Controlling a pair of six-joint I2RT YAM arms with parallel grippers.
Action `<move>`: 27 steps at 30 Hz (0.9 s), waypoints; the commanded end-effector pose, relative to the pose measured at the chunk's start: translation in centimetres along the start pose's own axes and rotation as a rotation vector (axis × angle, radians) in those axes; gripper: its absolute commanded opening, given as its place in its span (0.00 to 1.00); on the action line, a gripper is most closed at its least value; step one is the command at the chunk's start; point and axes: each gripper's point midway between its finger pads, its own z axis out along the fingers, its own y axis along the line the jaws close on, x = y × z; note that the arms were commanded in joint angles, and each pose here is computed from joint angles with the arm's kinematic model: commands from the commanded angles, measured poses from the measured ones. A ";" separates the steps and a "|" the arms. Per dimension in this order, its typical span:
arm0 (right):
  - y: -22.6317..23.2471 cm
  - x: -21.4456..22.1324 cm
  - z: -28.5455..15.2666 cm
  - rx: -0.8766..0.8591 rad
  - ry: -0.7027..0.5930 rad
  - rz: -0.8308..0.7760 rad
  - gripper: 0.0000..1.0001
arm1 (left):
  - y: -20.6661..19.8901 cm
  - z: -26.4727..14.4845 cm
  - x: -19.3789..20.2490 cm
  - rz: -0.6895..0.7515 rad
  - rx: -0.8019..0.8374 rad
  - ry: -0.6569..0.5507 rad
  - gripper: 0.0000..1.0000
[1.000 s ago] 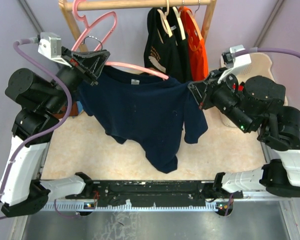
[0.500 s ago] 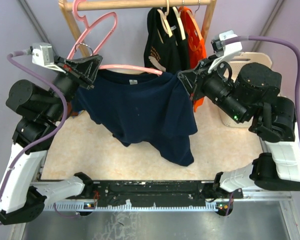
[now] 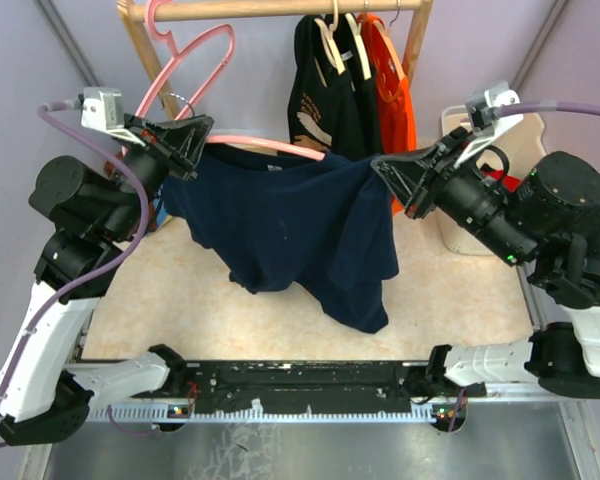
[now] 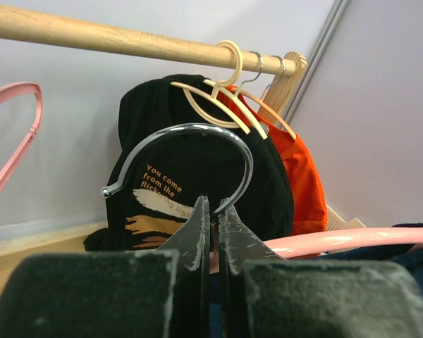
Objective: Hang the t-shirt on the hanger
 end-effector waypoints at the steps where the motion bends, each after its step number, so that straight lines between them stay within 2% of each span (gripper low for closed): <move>1: 1.2 -5.2 -1.9 -0.100 -0.195 0.086 0.00 | 0.8 0.1 1.7 0.058 -0.019 0.053 0.00; 16: 2.0 -5.3 -3.5 -0.185 -0.223 0.099 0.00 | 1.5 0.3 5.3 0.089 -0.022 0.168 0.00; 27: 5.4 -4.5 -4.9 -0.402 -0.230 0.100 0.00 | 2.9 0.3 7.3 0.120 -0.083 0.234 0.00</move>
